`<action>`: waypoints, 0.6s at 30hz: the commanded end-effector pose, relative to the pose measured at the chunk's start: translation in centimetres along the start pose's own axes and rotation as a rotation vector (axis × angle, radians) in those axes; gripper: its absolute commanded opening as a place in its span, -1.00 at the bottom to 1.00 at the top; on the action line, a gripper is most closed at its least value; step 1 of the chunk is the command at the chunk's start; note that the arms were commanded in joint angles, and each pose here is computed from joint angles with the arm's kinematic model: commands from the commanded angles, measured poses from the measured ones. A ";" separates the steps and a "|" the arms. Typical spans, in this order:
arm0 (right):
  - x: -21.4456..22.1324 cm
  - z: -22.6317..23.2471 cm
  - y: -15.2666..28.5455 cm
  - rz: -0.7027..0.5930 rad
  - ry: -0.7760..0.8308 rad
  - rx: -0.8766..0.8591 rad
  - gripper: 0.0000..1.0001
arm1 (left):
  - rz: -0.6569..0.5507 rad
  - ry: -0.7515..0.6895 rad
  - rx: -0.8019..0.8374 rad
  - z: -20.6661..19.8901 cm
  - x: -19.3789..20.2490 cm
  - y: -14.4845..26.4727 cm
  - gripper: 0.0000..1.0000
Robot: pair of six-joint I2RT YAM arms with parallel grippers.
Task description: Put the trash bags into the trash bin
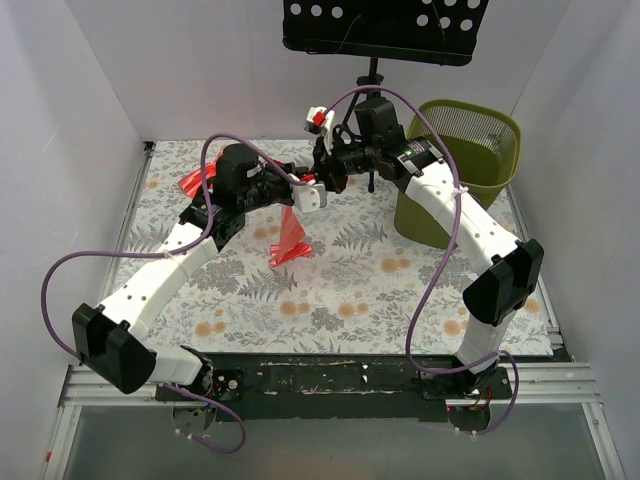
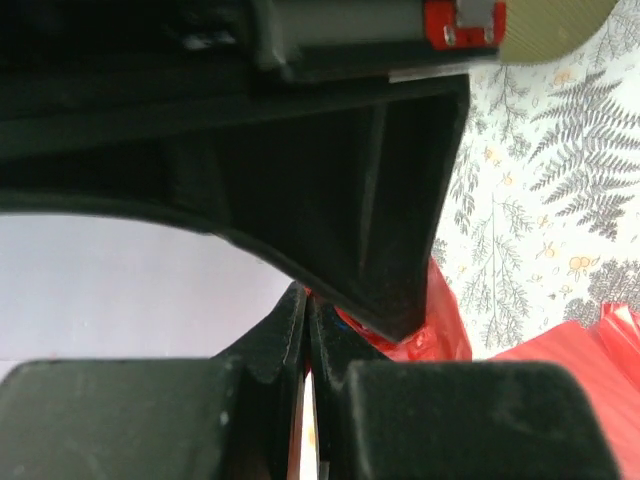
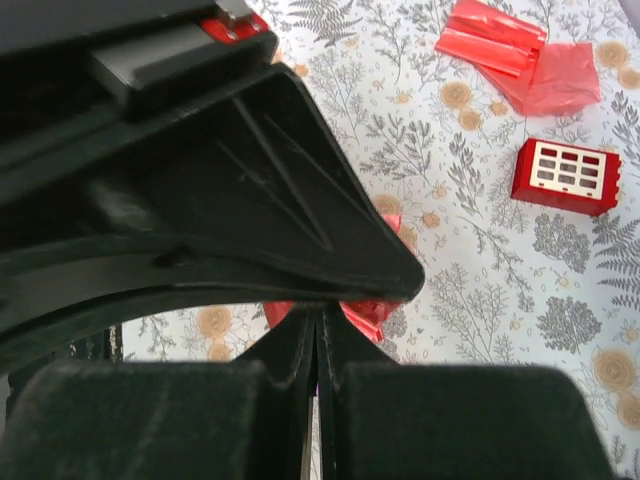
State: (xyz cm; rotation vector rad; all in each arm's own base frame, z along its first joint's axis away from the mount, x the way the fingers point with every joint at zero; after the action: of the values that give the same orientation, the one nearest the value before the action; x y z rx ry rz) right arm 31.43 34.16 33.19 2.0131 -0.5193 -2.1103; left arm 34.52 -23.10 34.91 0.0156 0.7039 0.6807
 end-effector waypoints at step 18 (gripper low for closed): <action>-4.3 0.3 2.4 -0.089 0.109 0.060 -0.97 | 0.082 -0.037 -0.029 -0.2 0.9 0.6 -1.00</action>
State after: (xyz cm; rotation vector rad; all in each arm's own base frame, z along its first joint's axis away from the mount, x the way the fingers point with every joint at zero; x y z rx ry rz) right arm 34.32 33.03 34.36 2.1323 -0.7389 -2.0614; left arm 33.60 -22.95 35.23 0.0316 0.6746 0.6806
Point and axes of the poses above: each gripper's point midway between its finger pads, its own y axis back along the fingers, its own z axis along the line the jaws close on, x = y × z, the point moved 3 cm from there along y, back along the fingers, and after that the axes turned 5 degrees about y, right-handed, at the moved point
